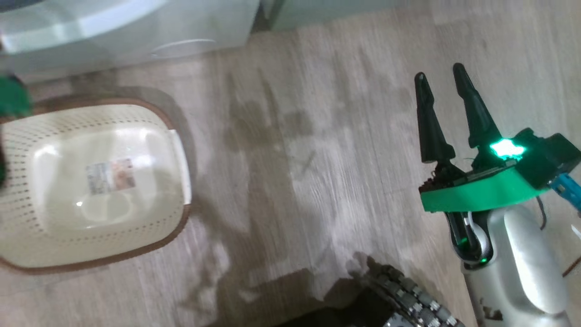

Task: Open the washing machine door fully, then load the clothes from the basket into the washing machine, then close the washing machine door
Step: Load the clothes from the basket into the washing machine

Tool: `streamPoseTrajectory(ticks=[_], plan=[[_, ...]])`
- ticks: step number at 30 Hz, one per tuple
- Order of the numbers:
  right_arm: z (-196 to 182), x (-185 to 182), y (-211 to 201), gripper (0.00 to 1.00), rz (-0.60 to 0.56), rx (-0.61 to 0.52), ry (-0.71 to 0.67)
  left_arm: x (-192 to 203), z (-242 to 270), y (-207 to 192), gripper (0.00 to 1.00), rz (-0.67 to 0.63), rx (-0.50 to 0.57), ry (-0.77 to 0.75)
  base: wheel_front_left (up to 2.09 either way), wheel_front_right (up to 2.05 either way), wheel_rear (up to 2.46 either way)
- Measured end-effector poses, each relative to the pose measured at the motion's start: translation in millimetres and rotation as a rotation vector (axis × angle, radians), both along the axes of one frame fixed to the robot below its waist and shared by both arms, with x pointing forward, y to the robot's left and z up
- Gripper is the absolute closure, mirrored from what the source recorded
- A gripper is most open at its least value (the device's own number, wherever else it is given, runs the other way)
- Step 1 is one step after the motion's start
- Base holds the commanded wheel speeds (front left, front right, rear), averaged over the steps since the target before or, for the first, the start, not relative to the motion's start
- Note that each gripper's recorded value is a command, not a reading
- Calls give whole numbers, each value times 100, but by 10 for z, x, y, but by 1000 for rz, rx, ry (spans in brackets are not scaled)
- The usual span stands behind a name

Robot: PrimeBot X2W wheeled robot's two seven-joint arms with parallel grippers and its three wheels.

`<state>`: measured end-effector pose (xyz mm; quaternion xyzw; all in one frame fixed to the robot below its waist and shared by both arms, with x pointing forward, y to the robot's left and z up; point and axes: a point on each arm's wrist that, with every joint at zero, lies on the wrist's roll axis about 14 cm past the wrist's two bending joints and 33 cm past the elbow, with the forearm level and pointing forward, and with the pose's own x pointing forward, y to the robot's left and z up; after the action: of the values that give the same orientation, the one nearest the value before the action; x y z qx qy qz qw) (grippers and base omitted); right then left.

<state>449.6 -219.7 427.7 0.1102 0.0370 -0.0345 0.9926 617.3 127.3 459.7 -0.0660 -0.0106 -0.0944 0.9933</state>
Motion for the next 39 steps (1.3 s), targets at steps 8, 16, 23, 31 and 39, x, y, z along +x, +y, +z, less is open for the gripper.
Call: streamPoseTrajectory(ticks=[8, 16, 23, 31, 39], plan=[[186, -33, 79, 0, 24, -34, -43, -844, 163, 198, 0, 102, -59, -17, 0, 0, 0], [391, -107, 167, 0, 49, -48, -79, -1318, 287, 280, 0, 153, -90, -5, 0, 0, 0], [536, -293, 182, 0, 55, -61, -72, -1649, 450, 241, 0, 137, -90, -25, 0, 0, 0], [715, -557, 223, 0, 68, -67, -79, -1996, 582, 293, 0, 139, -44, -49, 0, 0, 0], [837, -832, 237, 0, 73, -72, -87, -2285, 709, 276, 0, 125, -31, -82, 0, 0, 0]])
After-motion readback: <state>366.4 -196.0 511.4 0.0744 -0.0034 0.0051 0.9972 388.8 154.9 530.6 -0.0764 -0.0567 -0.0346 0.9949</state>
